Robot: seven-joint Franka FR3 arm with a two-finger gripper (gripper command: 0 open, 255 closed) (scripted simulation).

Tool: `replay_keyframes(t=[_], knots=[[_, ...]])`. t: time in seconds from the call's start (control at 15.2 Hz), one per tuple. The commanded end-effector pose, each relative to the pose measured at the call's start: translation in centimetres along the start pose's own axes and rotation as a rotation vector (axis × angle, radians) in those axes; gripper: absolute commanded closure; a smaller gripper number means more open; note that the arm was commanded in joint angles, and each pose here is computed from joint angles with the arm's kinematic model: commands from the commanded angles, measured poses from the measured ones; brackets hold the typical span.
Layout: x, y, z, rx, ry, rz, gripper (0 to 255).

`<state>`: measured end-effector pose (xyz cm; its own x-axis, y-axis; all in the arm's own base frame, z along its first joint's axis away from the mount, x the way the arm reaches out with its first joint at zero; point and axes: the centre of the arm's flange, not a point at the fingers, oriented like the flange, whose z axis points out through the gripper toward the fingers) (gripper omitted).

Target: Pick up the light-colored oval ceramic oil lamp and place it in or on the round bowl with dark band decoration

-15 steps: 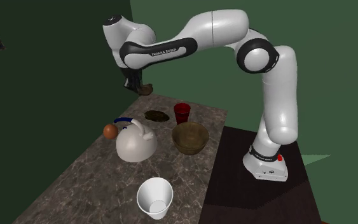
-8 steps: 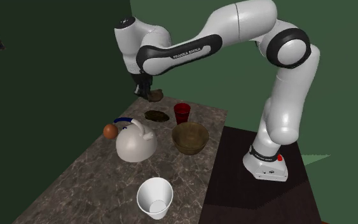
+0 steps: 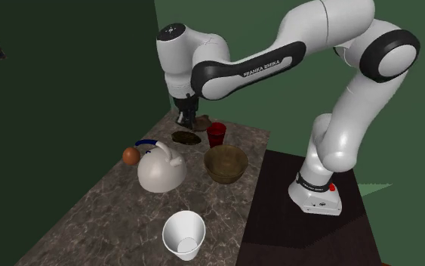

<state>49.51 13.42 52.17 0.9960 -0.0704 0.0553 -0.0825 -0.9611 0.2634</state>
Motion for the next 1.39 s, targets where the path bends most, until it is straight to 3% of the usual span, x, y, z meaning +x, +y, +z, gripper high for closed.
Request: replay_keyframes(t=[0.0, 0.53, 1.32], knots=[[-2.5, -0.9, -0.5, -0.001, 0.0, 0.001, 255], [-12.3, -5.2, -3.0, -0.001, 0.0, 0.001, 255], [-12.6, -6.9, 3.1, -0.001, 0.0, 0.001, 255]])
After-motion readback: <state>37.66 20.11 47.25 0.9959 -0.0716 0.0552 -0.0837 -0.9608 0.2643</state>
